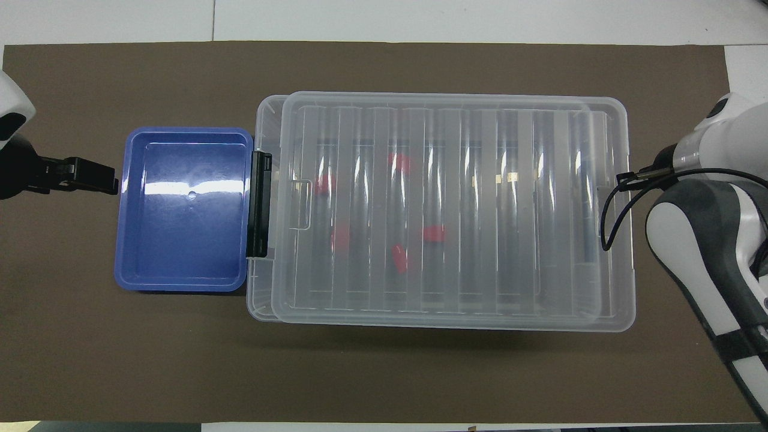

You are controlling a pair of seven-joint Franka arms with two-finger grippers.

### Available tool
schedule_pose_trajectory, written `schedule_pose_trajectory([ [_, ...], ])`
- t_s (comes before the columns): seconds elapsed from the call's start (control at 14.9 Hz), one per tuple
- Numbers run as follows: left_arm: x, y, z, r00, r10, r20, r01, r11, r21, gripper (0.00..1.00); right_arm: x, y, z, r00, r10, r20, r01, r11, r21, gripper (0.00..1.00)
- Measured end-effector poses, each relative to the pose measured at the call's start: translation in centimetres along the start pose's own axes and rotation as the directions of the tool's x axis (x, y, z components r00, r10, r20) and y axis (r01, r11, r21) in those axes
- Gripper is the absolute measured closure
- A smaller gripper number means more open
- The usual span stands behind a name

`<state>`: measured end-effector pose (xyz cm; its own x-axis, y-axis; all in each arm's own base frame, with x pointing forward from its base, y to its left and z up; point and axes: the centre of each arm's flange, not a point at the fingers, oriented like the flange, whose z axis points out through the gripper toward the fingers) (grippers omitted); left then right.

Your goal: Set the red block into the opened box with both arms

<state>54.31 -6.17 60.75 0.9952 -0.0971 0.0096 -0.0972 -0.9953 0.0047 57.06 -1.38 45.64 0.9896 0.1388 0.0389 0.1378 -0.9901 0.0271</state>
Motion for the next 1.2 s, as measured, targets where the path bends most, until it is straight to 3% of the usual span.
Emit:
schedule_pose_trajectory([
  [0.94,0.0,0.0,0.0,1.000,0.000,0.000,0.000,1.000,0.000,0.00,0.2,-2.4,0.0,1.000,0.008,-0.001,-0.008,1.000,0.020,0.99],
  [1.2,0.0,0.0,0.0,1.000,0.000,0.000,0.000,1.000,0.000,0.00,0.0,-1.7,-1.3,0.998,0.007,0.054,-0.009,1.000,0.026,0.99],
])
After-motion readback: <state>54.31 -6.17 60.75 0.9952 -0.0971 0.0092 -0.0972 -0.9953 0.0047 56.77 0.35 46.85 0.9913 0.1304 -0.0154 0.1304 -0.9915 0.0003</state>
